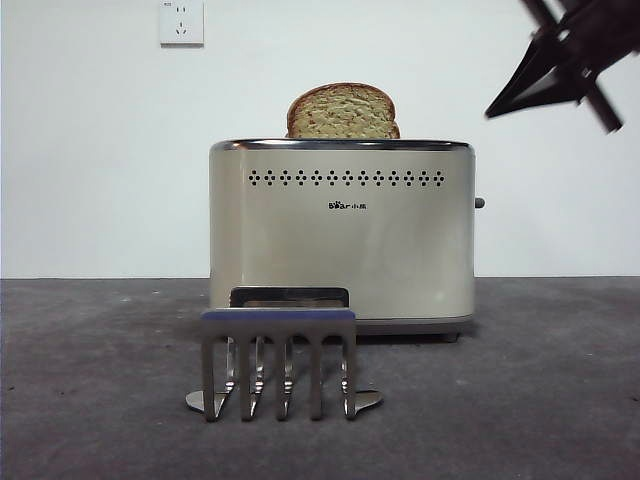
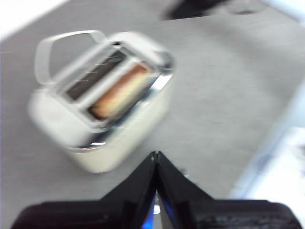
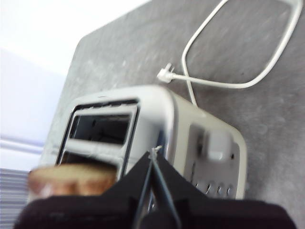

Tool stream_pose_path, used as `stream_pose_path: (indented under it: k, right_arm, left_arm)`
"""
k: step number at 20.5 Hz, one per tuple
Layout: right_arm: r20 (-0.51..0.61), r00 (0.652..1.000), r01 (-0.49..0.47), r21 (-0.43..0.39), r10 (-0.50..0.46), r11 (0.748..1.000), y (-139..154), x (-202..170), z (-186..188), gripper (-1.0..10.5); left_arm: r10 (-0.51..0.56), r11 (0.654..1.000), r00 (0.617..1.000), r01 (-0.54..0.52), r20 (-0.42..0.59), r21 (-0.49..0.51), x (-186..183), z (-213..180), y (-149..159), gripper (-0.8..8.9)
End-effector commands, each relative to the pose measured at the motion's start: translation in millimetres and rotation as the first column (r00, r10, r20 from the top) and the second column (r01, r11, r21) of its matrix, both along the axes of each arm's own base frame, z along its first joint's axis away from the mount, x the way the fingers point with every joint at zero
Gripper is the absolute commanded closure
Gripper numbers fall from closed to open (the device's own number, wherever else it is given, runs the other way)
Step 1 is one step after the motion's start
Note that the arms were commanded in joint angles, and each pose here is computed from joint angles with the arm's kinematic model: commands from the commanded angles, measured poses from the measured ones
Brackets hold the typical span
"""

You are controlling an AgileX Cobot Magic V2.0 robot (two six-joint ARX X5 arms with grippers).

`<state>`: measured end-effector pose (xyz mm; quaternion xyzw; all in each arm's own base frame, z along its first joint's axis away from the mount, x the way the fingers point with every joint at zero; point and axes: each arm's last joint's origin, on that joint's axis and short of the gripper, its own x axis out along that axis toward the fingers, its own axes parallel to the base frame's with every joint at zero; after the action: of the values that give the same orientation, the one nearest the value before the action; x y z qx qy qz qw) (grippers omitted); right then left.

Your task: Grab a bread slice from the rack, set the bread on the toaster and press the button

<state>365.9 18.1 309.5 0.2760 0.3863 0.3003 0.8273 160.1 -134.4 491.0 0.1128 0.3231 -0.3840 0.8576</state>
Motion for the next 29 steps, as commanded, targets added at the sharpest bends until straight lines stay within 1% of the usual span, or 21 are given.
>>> stream_pose_path:
  k: [1, 6, 8, 11, 13, 17, 23, 29]
  right_arm:
    - [-0.078, 0.997, -0.012, 0.003, 0.012, 1.0, 0, 22, -16, 9.5]
    - [-0.146, 0.989, -0.029, -0.01, 0.027, 1.0, 0, 38, -39, 9.5]
    - [-0.169, 0.985, -0.039, -0.007, 0.037, 0.999, 0, 43, -50, 9.5]
    - [-0.224, 0.973, -0.057, 0.021, 0.06, 0.998, 1, 48, -69, 9.5]
    - [-0.251, 0.966, -0.056, 0.014, 0.058, 0.998, 2, 51, -79, 9.5]
    - [-0.27, 0.962, -0.038, -0.017, 0.032, 0.999, 1, 54, -86, 9.5]
    - [-0.332, 0.943, -0.043, -0.015, 0.036, 0.999, 3, 57, -106, 9.5]
    - [-0.359, 0.933, -0.042, -0.017, 0.033, 0.999, 3, 59, -116, 9.5]
  left_arm:
    - [-0.016, 1.0, 0.999, 0.016, -0.034, -0.001, -7, -7, -1, 8.19]
    - [0.066, 0.996, 0.995, -0.061, -0.075, 0.063, -15, -29, 8, 8.19]
    - [0.074, 0.994, 0.992, -0.066, -0.098, 0.082, -18, -39, 10, 8.19]
    - [0.081, 0.992, 0.989, -0.068, -0.126, 0.102, -18, -49, 11, 8.19]
    - [0.084, 0.992, 0.988, -0.07, -0.131, 0.104, -18, -50, 11, 8.19]
    - [0.084, 0.992, 0.988, -0.071, -0.13, 0.104, -18, -50, 11, 8.19]
    - [0.084, 0.992, 0.988, -0.07, -0.13, 0.105, -18, -50, 11, 8.19]
    - [0.079, 0.992, 0.989, -0.065, -0.126, 0.108, -18, -50, 11, 8.19]
